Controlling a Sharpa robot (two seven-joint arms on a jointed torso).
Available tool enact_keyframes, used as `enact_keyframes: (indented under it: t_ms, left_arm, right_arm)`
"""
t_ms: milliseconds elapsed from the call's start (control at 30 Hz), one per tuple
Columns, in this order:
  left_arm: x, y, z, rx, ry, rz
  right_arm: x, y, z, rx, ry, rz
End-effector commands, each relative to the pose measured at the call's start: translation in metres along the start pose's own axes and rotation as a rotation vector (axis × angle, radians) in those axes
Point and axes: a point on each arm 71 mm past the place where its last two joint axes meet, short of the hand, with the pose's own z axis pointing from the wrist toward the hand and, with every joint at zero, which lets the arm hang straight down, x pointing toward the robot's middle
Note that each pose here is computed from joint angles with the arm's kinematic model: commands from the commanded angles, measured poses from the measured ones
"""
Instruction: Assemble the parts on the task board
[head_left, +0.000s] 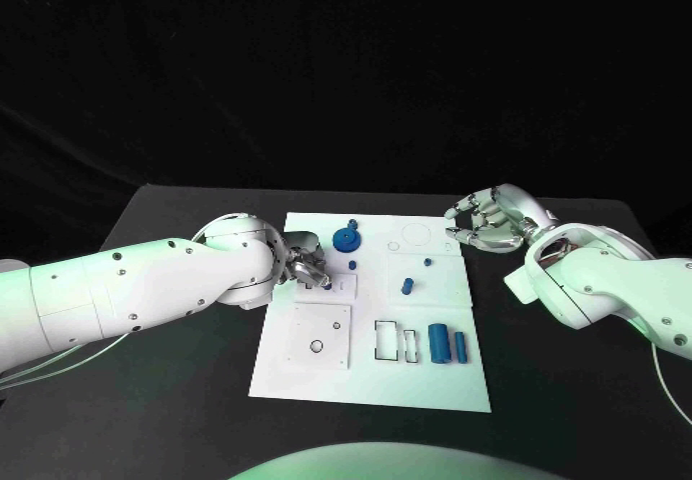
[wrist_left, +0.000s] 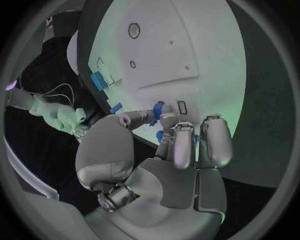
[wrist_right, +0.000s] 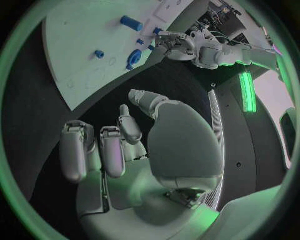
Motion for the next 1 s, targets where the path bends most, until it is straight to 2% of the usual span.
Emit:
enact_keyframes:
  t_ms: [33, 1000]
  left_arm:
    - [0.0052, -0.0029, 0.0013, 0.009, 0.035, 0.003]
    - [0.0050, -0.0017, 0.0028, 0.002, 0.038, 0.001]
  right_arm:
    - [0.0016, 0.0005, -0.0001, -0.008, 0.013, -0.008]
    - [0.0014, 0.0002, -0.0003, -0.008, 0.011, -0.008]
